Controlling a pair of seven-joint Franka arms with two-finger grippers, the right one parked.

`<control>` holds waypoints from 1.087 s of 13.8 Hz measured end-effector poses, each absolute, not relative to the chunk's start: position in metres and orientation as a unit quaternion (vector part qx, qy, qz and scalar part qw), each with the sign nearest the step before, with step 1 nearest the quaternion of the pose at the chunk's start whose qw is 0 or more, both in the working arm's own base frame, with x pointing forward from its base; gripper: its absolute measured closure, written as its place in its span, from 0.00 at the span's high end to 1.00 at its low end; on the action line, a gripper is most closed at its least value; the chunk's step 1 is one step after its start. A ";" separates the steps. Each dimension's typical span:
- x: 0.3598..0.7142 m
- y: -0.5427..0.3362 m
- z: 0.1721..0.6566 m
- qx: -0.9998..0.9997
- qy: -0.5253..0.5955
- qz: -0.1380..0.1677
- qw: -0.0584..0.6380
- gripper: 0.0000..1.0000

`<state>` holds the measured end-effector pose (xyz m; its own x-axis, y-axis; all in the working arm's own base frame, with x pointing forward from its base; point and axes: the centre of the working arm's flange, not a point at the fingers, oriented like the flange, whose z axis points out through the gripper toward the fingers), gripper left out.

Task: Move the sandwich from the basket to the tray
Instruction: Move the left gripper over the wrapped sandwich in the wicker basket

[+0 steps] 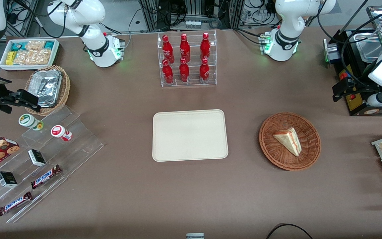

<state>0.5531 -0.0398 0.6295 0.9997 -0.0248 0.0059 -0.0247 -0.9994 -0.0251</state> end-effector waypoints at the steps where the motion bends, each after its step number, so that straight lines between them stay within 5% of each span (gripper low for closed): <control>1: 0.553 -0.040 0.629 -1.000 0.013 -0.001 0.013 1.00; 8: 0.570 -0.042 0.586 -0.999 0.015 0.031 0.014 1.00; 15: 0.585 -0.041 0.464 -0.996 -0.087 -0.005 0.009 1.00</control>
